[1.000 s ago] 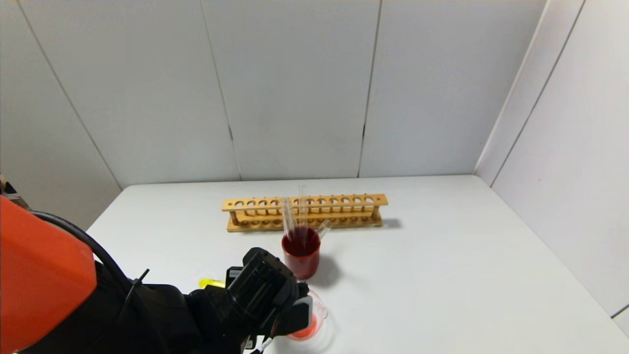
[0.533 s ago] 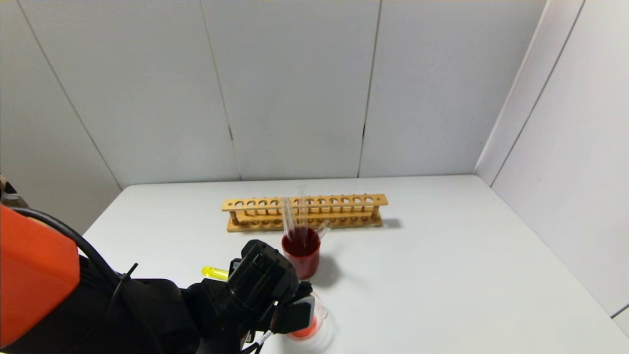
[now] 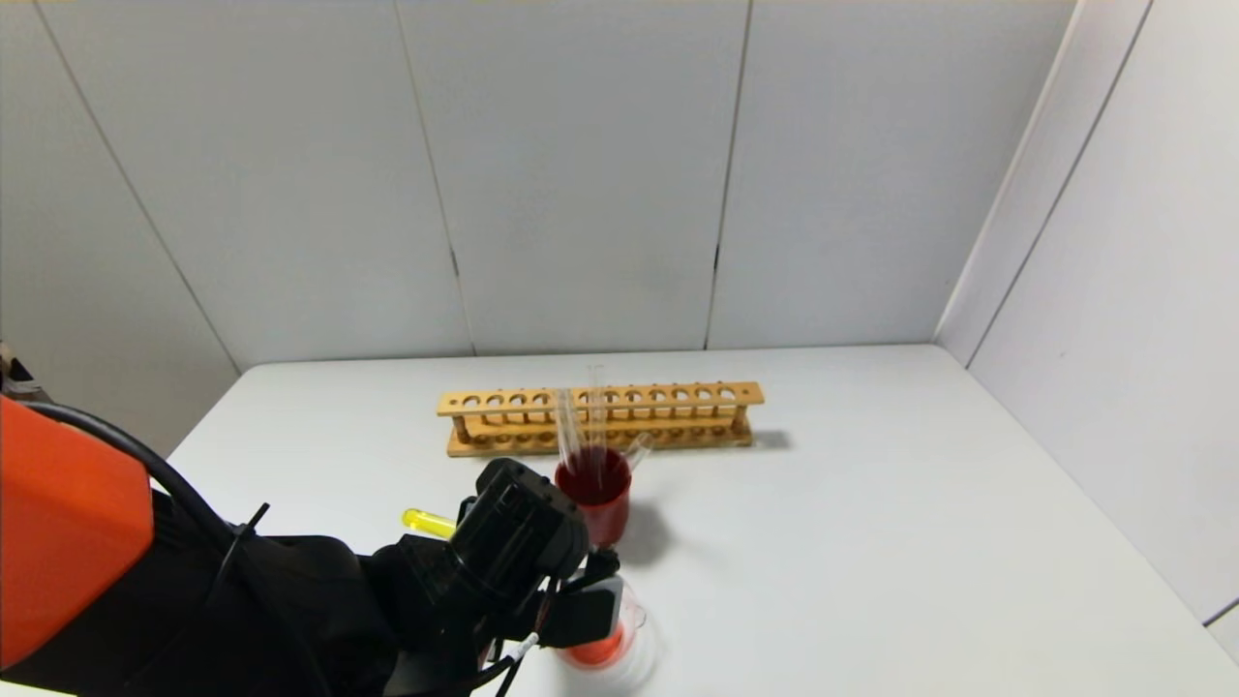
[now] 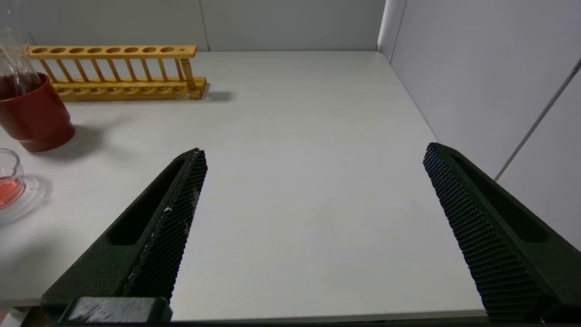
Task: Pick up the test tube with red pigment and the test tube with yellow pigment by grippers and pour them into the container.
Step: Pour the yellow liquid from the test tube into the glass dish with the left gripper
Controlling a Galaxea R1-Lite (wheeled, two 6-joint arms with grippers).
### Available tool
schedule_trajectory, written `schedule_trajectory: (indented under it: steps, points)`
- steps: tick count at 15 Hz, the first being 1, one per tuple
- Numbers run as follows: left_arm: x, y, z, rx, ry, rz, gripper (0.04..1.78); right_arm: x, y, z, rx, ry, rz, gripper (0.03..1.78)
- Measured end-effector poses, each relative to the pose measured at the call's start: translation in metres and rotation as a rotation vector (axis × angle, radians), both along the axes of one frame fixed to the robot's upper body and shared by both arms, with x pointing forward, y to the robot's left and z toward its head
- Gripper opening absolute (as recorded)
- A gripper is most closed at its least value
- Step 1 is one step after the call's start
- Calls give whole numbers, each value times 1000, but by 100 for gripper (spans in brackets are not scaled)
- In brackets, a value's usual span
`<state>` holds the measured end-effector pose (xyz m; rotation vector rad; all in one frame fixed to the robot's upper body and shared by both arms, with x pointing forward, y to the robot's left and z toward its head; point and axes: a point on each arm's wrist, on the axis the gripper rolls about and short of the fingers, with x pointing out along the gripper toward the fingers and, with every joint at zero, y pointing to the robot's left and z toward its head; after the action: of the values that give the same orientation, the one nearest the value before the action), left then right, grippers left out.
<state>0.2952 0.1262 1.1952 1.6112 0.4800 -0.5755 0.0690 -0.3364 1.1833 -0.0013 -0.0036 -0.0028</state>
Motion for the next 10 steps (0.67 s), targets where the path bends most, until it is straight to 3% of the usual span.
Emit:
schedule_trajectory:
  steps: [10]
  points:
    - [1, -2, -2, 59, -1, -29, 30, 0, 0, 0, 0, 0, 0, 174]
